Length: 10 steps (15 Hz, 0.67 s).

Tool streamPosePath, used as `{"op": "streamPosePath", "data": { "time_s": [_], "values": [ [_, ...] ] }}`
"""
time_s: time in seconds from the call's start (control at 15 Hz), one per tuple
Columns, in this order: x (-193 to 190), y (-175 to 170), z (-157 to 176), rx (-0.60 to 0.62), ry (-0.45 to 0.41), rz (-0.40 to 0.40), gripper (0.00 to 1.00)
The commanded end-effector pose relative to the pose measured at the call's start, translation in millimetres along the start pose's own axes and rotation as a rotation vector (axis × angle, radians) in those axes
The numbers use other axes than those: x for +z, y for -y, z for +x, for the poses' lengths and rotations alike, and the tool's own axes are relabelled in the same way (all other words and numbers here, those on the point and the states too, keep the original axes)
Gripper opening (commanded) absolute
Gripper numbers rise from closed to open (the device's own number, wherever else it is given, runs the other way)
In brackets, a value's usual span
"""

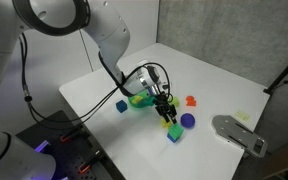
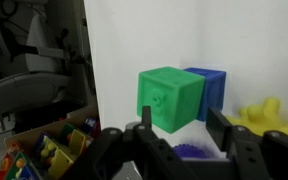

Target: Pick up the green block from the green bowl and put it on the blue block to the right side of the table

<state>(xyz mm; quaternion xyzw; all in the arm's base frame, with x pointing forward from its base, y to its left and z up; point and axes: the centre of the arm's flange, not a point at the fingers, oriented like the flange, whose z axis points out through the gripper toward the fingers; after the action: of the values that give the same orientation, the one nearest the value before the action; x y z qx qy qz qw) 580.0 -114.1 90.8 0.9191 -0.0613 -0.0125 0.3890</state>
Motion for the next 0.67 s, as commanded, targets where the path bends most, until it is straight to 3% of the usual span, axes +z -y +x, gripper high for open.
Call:
{"op": "streamPosePath", "data": {
  "time_s": [0.0,0.13,0.6],
  "values": [
    [-40.4,-18.4,-2.1,-0.005,0.004,0.064,0.92],
    [-62.9,-23.9,1.3,-0.001,-0.003,0.087,1.00],
    [-130.0,-55.2,4.8,0.009,0.041,0.192,1.00]
  ]
}}
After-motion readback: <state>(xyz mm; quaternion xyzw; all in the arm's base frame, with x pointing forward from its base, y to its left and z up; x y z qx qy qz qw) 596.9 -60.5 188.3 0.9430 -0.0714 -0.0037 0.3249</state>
